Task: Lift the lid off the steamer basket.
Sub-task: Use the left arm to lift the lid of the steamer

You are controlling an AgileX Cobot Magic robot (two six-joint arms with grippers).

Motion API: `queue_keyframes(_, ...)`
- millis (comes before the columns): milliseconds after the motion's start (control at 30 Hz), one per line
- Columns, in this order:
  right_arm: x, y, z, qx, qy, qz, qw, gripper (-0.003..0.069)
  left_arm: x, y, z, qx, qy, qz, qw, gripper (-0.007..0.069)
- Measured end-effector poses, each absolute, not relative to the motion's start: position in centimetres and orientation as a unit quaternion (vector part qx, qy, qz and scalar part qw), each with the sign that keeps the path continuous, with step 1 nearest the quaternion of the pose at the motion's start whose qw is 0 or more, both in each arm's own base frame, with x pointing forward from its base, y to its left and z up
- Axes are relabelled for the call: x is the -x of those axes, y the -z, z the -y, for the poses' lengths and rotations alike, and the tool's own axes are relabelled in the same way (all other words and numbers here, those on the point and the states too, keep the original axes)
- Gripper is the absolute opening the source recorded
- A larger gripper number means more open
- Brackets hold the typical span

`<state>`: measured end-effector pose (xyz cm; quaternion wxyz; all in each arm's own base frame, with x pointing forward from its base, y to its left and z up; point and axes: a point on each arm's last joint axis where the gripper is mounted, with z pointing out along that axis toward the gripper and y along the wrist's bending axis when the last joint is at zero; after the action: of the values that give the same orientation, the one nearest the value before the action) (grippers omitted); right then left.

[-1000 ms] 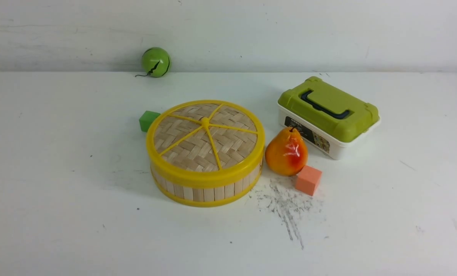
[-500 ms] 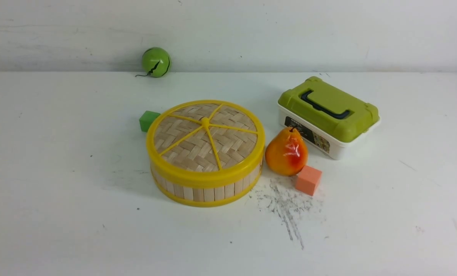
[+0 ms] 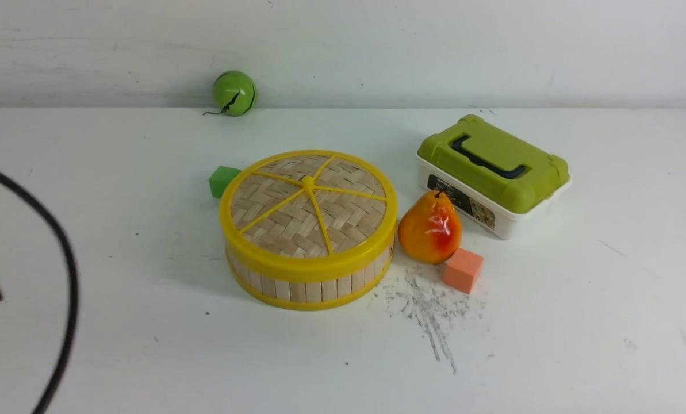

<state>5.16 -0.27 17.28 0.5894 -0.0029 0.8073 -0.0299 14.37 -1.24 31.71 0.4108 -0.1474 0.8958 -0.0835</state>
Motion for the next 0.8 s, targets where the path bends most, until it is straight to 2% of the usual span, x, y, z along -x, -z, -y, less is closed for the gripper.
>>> queue_keyframes(100,-5.2,-17.3,0.3,0.003,0.03,-0.807,0.589,0.024,-17.6,-29.6,2.9,0.144,0.132,-0.925,0.326,-0.0013)
queue_keyframes(133,-5.2,-17.3,0.3,0.003,0.03,-0.807,0.589,0.024,-18.2,-29.4,3.5,0.137,0.156,-0.928,0.31,-0.0013)
queue_keyframes(167,-5.2,-17.3,0.3,0.003,0.03,-0.807,0.589,0.024,-18.4,-29.3,3.5,0.137,0.155,-0.929,0.308,-0.0013)
queue_keyframes(233,-5.2,-17.3,0.3,0.003,0.03,-0.807,0.589,0.024,-20.3,-28.8,5.2,0.106,0.218,-0.93,0.277,-0.0013)
queue_keyframes(367,-5.2,-17.3,0.3,0.003,0.03,-0.807,0.589,0.024,-23.1,-29.5,7.4,0.026,0.301,-0.917,0.261,-0.0013)
queue_keyframes(400,-5.2,-17.3,0.3,0.003,0.03,-0.807,0.589,0.024,-23.2,-29.3,7.4,0.026,0.301,-0.918,0.256,-0.0013)
queue_keyframes(500,-5.2,-17.3,0.3,0.003,0.03,-0.807,0.589,0.024,-26.0,-31.0,8.8,-0.012,0.352,-0.903,0.245,-0.0013)
queue_keyframes(667,-5.2,-17.3,0.3,0.003,0.03,-0.807,0.589,0.024,-29.2,-32.5,9.5,-0.028,0.355,-0.908,0.223,-0.0013)
queue_keyframes(800,-5.2,-17.3,0.3,0.003,0.03,-0.807,0.589,0.024,-31.7,-33.4,10.9,-0.059,0.304,-0.924,0.225,-0.0013)
